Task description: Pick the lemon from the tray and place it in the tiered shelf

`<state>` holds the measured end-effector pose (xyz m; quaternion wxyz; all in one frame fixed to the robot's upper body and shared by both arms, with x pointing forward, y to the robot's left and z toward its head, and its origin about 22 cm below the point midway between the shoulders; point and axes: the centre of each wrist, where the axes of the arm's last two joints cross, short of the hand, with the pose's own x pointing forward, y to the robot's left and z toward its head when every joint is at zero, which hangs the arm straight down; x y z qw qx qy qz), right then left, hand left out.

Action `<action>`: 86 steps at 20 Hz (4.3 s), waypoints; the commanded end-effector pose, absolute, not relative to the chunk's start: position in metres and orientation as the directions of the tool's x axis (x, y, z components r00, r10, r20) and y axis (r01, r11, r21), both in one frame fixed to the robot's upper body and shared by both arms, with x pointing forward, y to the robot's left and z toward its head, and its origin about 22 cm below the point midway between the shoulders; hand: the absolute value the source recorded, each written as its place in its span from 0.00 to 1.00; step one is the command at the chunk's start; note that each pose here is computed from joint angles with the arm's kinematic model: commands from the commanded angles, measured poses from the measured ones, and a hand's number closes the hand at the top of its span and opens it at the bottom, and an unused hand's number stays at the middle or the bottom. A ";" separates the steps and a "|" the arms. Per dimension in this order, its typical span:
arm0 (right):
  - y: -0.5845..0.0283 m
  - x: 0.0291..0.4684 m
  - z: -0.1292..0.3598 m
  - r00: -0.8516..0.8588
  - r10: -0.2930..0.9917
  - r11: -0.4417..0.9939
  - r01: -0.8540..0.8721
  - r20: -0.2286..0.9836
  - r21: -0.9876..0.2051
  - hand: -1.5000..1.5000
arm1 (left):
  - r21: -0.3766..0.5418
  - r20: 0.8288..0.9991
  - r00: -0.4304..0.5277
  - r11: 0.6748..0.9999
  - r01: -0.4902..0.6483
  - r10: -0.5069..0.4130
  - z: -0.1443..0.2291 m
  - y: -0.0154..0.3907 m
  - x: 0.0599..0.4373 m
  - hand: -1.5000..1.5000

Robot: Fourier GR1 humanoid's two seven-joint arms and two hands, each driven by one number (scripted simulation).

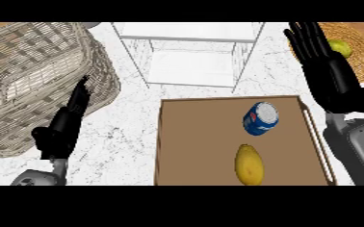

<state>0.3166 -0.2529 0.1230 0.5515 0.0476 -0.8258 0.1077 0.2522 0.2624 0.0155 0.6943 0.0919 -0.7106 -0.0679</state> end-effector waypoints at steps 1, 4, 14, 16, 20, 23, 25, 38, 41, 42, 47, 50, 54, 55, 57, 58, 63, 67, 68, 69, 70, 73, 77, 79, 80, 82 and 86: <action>-0.263 0.312 0.114 -0.324 0.042 0.994 -0.079 0.945 -0.071 0.00 | 0.264 0.963 -0.039 0.964 -0.024 -0.265 0.028 0.260 0.247 0.50; -0.281 0.283 0.088 -0.149 0.095 0.988 0.136 0.984 -0.074 0.00 | 0.268 0.963 -0.026 0.963 -0.026 -0.268 0.013 0.256 0.258 0.50; -0.333 0.196 -0.018 0.164 0.275 0.587 0.752 0.947 -0.301 0.00 | 0.238 0.971 0.016 0.971 -0.028 -0.237 0.006 0.263 0.250 0.50; -0.311 0.187 -0.008 0.058 0.262 0.537 0.820 0.963 -0.195 0.00 | 0.245 0.970 -0.007 0.970 0.009 -0.245 0.022 0.242 0.265 0.50; -0.264 0.146 0.009 -0.107 0.208 0.583 0.811 0.972 -0.035 0.00 | 0.243 0.970 -0.005 0.969 0.034 -0.243 0.016 0.234 0.270 0.50; -0.275 0.107 0.020 -0.016 0.206 0.756 0.638 0.979 -0.149 0.00 | 0.230 0.973 0.004 0.971 0.063 -0.231 0.011 0.237 0.272 0.50; -0.261 0.098 0.012 0.052 0.250 0.772 0.592 0.967 -0.232 0.00 | 0.228 0.974 -0.013 0.971 0.069 -0.227 0.017 0.229 0.278 0.50; -0.273 0.076 0.111 0.369 0.523 0.754 0.219 0.768 -0.619 0.00 | 0.239 0.971 -0.040 0.963 0.120 -0.236 0.014 0.225 0.280 0.50; -0.272 0.072 0.125 0.446 0.604 0.698 0.104 0.660 -0.709 0.00 | 0.239 0.971 -0.047 0.965 0.111 -0.235 0.025 0.218 0.283 0.50; -0.271 0.075 0.131 0.474 0.611 0.686 0.084 0.635 -0.723 0.00 | 0.245 0.969 -0.055 0.966 0.084 -0.241 0.012 0.225 0.285 0.50; -0.256 0.086 0.172 0.525 0.633 0.645 0.048 0.568 -0.763 0.00 | 0.245 0.969 -0.044 0.962 0.119 -0.242 0.015 0.217 0.287 0.50; -0.250 0.096 0.181 0.546 0.640 0.630 0.029 0.540 -0.776 0.00 | 0.250 0.968 -0.040 0.961 0.122 -0.246 0.029 0.231 0.299 0.50; -0.240 0.105 0.186 0.536 0.630 0.638 0.055 0.562 -0.768 0.00 | 0.241 0.970 -0.047 0.964 0.114 -0.237 0.019 0.215 0.291 0.50; -0.239 0.110 0.174 0.538 0.629 0.632 0.066 0.560 -0.773 0.00 | 0.228 0.974 -0.017 0.966 0.125 -0.227 0.020 0.213 0.281 0.50; -0.234 0.108 0.181 0.533 0.643 0.623 0.053 0.550 -0.780 0.00 | 0.224 0.974 -0.012 0.966 0.130 -0.225 0.025 0.219 0.301 0.50; -0.232 0.108 0.177 0.539 0.639 0.625 0.052 0.548 -0.779 0.00 | 0.237 0.971 -0.037 0.965 0.108 -0.234 0.010 0.227 0.283 0.50; -0.227 0.126 0.182 0.550 0.634 0.612 0.072 0.544 -0.787 0.00 | 0.248 0.969 -0.040 0.961 0.121 -0.245 0.016 0.213 0.282 0.50; -0.220 0.140 0.170 0.557 0.629 0.621 0.061 0.543 -0.782 0.00 | 0.227 0.974 -0.031 0.965 0.132 -0.225 0.014 0.215 0.284 0.50; -0.219 0.137 0.165 0.563 0.643 0.605 0.043 0.520 -0.795 0.00 | 0.229 0.973 -0.037 0.969 0.096 -0.226 0.021 0.215 0.293 0.50; -0.213 0.135 0.162 0.540 0.644 0.621 0.046 0.542 -0.783 0.00 | 0.221 0.975 -0.032 0.969 0.113 -0.219 0.026 0.198 0.286 0.50; -0.213 0.132 0.161 0.547 0.647 0.614 0.039 0.531 -0.788 0.00 | 0.246 0.969 -0.033 0.966 0.083 -0.244 0.014 0.211 0.288 0.50; -0.209 0.142 0.150 0.565 0.632 0.619 0.043 0.530 -0.784 0.00 | 0.221 0.975 -0.022 0.970 0.099 -0.220 0.022 0.210 0.280 0.50; -0.200 0.153 0.141 0.563 0.632 0.617 0.052 0.533 -0.785 0.00 | 0.234 0.972 -0.023 0.967 0.103 -0.233 0.025 0.218 0.283 0.50; -0.199 0.142 0.134 0.577 0.641 0.603 0.029 0.506 -0.797 0.00 | 0.250 0.968 -0.017 0.964 0.087 -0.249 0.018 0.233 0.280 0.50; -0.188 0.148 0.119 0.581 0.649 0.599 0.009 0.492 -0.801 0.00 | 0.226 0.974 -0.038 0.970 0.089 -0.224 0.017 0.221 0.284 0.50; -0.191 0.145 0.126 0.585 0.647 0.593 0.017 0.488 -0.805 0.00 | 0.231 0.973 -0.016 0.969 0.083 -0.231 0.005 0.230 0.275 0.50; -0.180 0.152 0.119 0.589 0.650 0.591 0.006 0.481 -0.806 0.00 | 0.240 0.971 -0.014 0.967 0.084 -0.240 0.005 0.223 0.286 0.50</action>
